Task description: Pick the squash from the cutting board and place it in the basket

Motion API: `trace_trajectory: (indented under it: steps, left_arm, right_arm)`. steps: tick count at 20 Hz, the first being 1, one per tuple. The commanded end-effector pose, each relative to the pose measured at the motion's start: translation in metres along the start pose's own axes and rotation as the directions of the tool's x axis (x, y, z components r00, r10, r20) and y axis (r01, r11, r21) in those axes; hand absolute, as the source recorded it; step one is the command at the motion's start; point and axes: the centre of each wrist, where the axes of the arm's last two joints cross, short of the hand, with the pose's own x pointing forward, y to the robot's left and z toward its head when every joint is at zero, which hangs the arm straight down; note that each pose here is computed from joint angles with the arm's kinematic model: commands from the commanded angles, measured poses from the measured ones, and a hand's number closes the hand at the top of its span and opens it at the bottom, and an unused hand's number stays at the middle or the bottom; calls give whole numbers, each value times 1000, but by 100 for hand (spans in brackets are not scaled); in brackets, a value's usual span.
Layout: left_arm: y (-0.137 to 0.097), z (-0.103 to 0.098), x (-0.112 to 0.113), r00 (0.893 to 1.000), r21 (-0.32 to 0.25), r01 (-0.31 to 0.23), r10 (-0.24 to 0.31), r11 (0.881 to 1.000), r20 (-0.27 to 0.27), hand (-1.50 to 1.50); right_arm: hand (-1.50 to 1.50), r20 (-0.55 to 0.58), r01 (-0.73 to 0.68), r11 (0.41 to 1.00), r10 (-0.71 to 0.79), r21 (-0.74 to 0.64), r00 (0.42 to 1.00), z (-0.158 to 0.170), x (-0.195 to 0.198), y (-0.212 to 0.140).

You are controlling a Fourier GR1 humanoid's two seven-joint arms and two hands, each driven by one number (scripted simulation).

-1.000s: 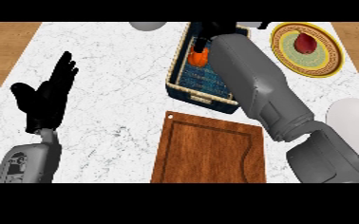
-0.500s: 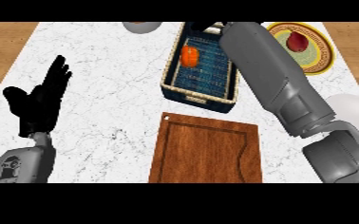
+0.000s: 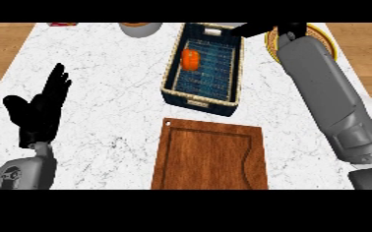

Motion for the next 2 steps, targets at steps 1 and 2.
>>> trace_trajectory:
  steps: [1, 2]
  left_arm:
    - [-4, -7, 31, 1000, -7, 7, -7, 1000, 14, 0]
    - [-8, 6, 20, 1000, -9, -8, 8, 1000, -6, 0]
  right_arm:
    - [-150, 33, 43, 999, -43, -1, 999, 4, -30, -45]
    - [-150, 36, 56, 998, -56, 2, 998, 16, -35, -39]
